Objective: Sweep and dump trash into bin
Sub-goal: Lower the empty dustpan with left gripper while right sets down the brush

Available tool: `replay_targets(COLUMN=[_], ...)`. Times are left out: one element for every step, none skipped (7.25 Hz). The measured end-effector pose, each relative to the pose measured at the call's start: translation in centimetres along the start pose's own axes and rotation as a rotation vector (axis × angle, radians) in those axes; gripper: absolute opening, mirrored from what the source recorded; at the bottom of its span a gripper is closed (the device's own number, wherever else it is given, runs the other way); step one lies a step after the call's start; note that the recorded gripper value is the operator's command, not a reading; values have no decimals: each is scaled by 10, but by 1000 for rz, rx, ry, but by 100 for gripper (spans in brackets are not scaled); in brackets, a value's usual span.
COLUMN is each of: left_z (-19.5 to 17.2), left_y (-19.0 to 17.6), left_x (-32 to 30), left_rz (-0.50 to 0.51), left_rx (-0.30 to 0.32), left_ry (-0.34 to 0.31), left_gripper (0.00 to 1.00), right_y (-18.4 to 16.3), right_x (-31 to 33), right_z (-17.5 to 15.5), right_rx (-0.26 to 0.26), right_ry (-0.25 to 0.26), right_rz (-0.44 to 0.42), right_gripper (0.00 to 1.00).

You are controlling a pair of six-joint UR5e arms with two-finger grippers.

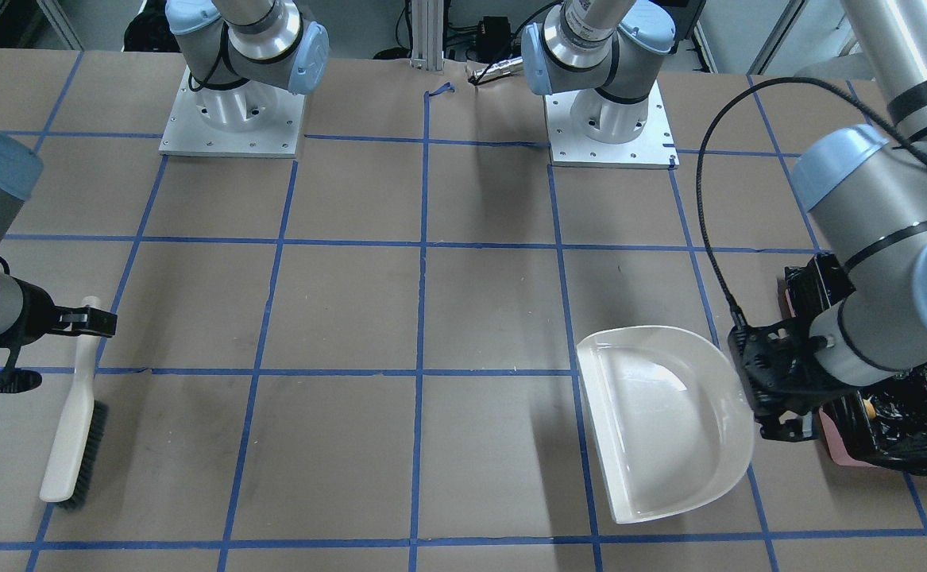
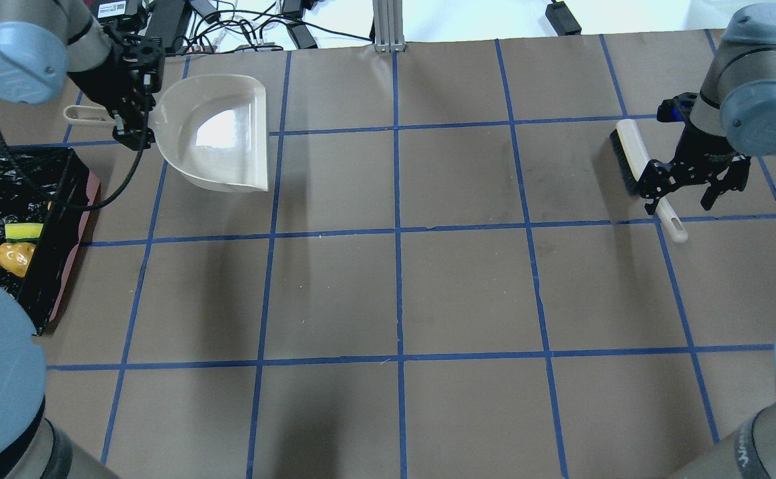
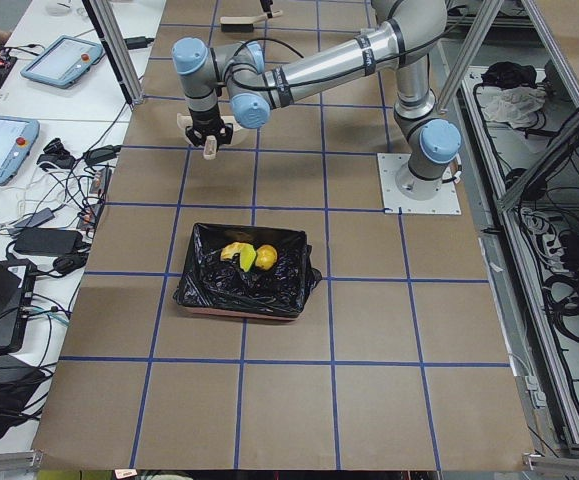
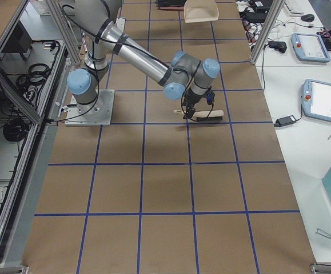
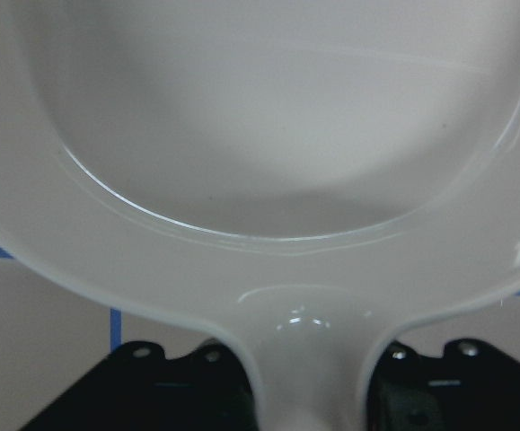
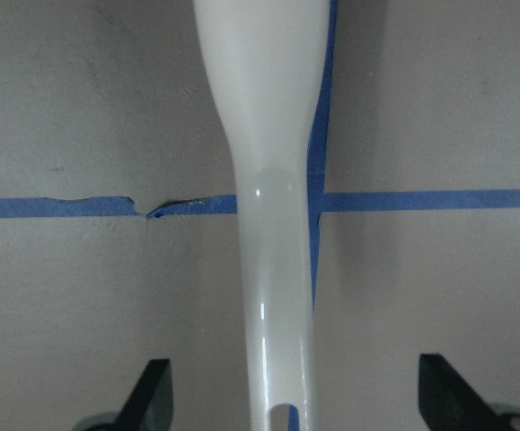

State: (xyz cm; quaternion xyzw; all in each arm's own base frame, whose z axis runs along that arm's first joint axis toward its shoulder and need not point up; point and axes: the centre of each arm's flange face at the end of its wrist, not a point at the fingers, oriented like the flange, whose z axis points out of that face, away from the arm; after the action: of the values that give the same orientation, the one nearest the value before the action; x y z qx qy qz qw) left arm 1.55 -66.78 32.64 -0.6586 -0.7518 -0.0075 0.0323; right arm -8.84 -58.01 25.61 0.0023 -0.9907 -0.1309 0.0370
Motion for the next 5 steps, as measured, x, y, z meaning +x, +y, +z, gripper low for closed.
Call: replay_targets(left_z=[31,54,71,81,84], left_y=[-15,-25,-35,-43,-49], left_x=[-8,-14,-20,-26,-29], left_rz=[0,11,33,73,117], left_rx=[14,21,22,19,13], left_ry=[41,61,57,43,22], left_gripper=[0,0,0,0,0], right_y=[4,12,23,36,51], right_x=[2,3,1,-2,-5], right_z=[-25,-52,-77,-102,-129], right_rx=[43,91,134,168,185], right_ry=[11,23,29,19,3], right_rz=[7,13,17,19,21], right_gripper=[99,99,99,99,99])
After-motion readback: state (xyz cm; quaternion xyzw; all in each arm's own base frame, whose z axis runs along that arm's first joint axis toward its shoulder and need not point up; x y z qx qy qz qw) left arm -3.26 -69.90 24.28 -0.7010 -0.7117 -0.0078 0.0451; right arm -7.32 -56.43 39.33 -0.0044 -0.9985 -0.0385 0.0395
